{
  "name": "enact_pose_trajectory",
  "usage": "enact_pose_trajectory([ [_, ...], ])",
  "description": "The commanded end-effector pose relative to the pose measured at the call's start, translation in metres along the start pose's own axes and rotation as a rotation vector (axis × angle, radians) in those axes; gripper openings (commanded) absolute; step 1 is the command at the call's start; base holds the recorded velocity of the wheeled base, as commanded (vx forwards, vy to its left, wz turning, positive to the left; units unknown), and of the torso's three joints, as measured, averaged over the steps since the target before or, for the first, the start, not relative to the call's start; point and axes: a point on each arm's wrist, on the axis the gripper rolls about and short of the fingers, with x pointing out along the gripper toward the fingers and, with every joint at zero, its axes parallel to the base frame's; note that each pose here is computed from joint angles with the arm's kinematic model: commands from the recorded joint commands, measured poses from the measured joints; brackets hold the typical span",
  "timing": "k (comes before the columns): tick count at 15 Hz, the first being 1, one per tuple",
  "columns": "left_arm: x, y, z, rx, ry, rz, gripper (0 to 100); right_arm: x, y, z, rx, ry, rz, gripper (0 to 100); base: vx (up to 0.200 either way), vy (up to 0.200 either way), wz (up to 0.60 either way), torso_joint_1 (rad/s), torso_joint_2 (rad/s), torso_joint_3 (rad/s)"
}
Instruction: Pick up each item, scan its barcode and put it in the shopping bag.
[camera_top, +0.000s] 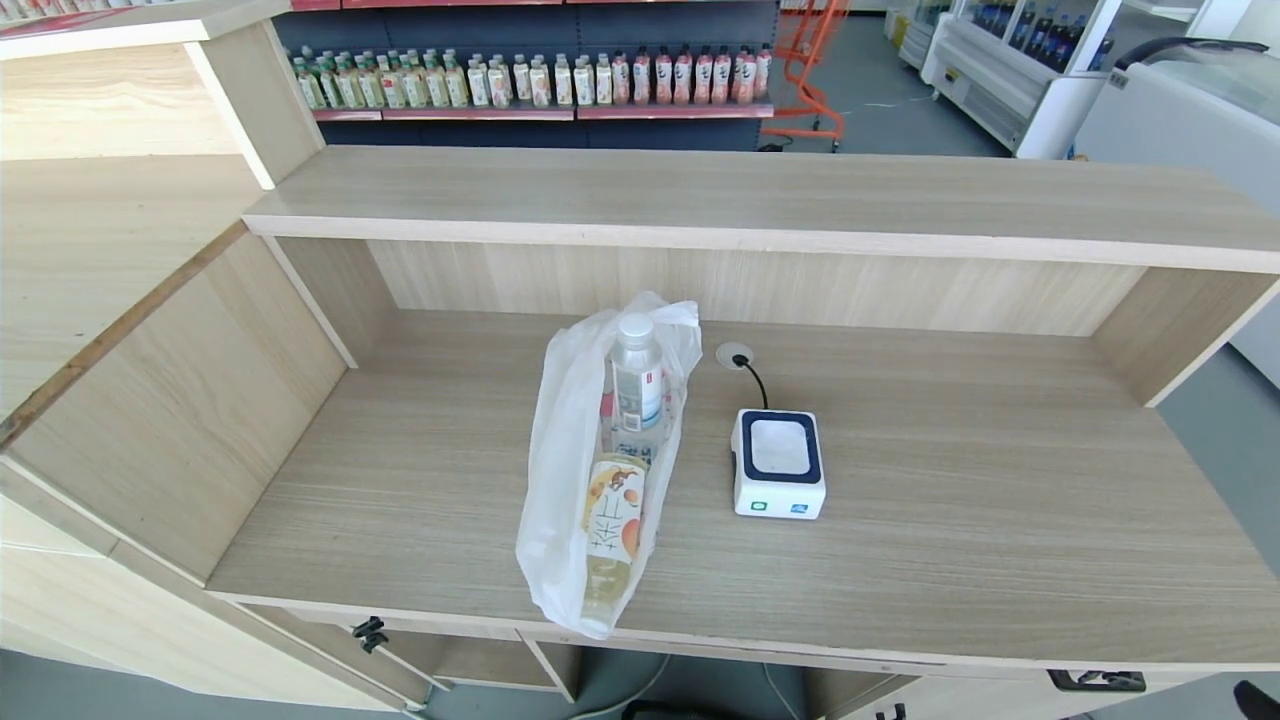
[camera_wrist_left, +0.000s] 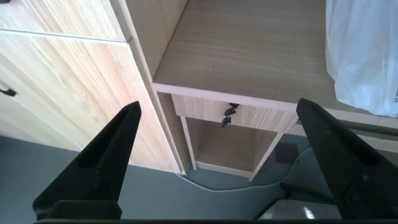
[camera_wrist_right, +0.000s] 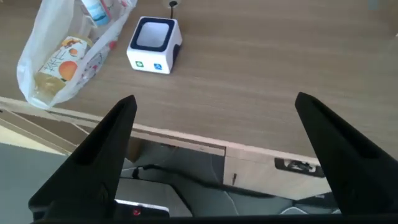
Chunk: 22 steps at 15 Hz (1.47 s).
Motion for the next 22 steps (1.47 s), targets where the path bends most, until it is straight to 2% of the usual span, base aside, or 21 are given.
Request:
enact_pose_trajectory([
  [1,0.0001,0.0000,0.0000,0.000,0.001,0.000,100,-0.0230,0.0004,-0.0500,0.008,-0.029,-0.184,100,0.000,0.000,0.00,0.000,0.00,0.000],
  [3,0.0001,0.0000,0.0000,0.000,0.001,0.000,100,-0.0235,0.0012,-0.0504,0.026,-0.033,-0.220,100,0.000,0.000,0.00,0.000,0.00,0.000],
  [5,0.0000,0.0000,0.0000,0.000,0.000,0.000,100,-0.0269,0.0036,-0.0533,0.022,-0.060,-0.175,100,0.000,0.000,0.00,0.000,0.00,0.000],
  [6,0.0000,0.0000,0.0000,0.000,0.000,0.002,100,-0.0299,0.0048,-0.0563,0.019,-0.081,-0.194,100,0.000,0.000,0.00,0.000,0.00,0.000],
  [10,0.0001,0.0000,0.0000,0.000,0.001,0.000,100,-0.0303,0.0048,-0.0568,0.004,-0.080,-0.202,100,0.000,0.000,0.00,0.000,0.00,0.000],
  [11,0.0000,0.0000,0.0000,0.000,0.000,0.002,100,-0.0302,0.0048,-0.0577,0.005,-0.071,-0.205,0,0.000,0.000,0.00,0.000,0.00,0.000],
  [22,0.0001,0.0000,0.0000,0.002,0.001,0.000,100,-0.0301,0.0048,-0.0588,0.041,-0.064,-0.203,0,0.000,0.000,0.00,0.000,0.00,0.000],
])
